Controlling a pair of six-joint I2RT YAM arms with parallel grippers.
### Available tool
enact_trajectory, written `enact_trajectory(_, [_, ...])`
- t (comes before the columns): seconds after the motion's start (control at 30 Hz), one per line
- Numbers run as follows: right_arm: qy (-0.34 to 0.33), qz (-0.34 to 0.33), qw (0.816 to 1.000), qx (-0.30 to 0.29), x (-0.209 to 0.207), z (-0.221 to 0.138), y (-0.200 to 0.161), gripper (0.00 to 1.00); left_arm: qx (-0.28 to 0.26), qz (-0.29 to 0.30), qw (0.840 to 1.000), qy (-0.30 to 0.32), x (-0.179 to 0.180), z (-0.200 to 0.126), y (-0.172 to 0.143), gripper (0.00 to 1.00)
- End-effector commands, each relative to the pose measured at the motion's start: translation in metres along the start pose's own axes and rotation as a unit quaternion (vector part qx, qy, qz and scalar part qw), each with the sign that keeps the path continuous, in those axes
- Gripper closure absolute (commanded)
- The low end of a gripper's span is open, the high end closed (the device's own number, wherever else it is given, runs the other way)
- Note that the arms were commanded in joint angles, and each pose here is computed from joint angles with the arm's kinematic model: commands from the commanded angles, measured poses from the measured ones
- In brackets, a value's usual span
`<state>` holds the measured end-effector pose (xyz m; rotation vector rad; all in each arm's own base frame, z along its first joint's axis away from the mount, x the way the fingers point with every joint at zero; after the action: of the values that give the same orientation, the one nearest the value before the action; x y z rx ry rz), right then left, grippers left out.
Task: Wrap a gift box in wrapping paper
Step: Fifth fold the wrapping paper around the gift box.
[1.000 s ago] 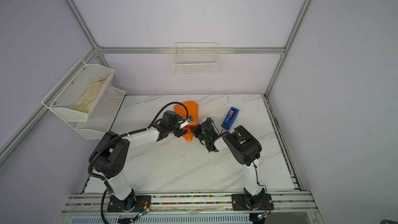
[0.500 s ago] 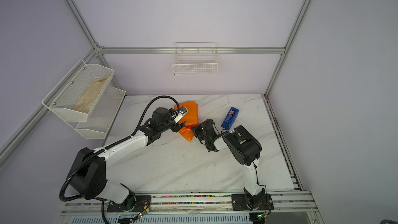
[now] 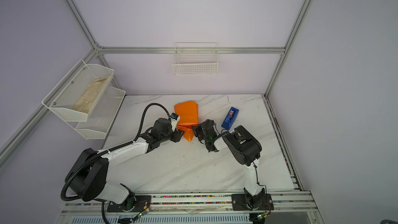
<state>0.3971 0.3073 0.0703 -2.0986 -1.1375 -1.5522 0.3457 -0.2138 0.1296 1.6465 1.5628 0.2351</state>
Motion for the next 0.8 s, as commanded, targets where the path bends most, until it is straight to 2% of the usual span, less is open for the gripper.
enact_trajectory(0.0, [0.008, 0.044, 0.999, -0.016, 0.012, -0.007, 0.005, 1.00, 0.032, -0.142, 0.989, -0.024, -0.001, 0.009, -0.023, 0.41])
enact_trajectory(0.17, [0.008, 0.045, 0.999, -0.017, 0.015, -0.008, 0.007, 1.00, 0.076, -0.271, 0.959, -0.031, 0.000, 0.024, -0.045, 0.53])
enact_trajectory(0.33, [0.008, 0.050, 0.999, -0.020, 0.015, -0.010, 0.007, 1.00, 0.086, -0.382, 0.917, -0.077, 0.002, 0.039, -0.056, 0.53])
enact_trajectory(0.4, [0.008, 0.055, 0.998, -0.021, 0.013, -0.011, 0.007, 1.00, 0.094, -0.420, 0.898, -0.092, 0.006, 0.047, -0.060, 0.56])
enact_trajectory(0.6, [0.009, 0.062, 0.998, -0.020, 0.013, -0.011, 0.006, 1.00, 0.081, -0.482, 0.865, -0.112, 0.013, 0.059, -0.062, 0.63])
enact_trajectory(0.77, [0.009, 0.062, 0.998, -0.021, 0.014, -0.011, 0.007, 1.00, 0.085, -0.503, 0.852, -0.116, 0.015, 0.069, -0.067, 0.69])
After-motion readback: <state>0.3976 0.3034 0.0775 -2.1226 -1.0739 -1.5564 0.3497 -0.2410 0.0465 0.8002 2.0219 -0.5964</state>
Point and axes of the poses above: each gripper's point midway between its finger pads, its own z axis out along the fingers, its own x axis along the line the jaws close on, y = z × x, the point moved 2 cm from there along -z, back along the fingers, and after that the axes turned 15 degrees about -z, right-handed, at the moved point
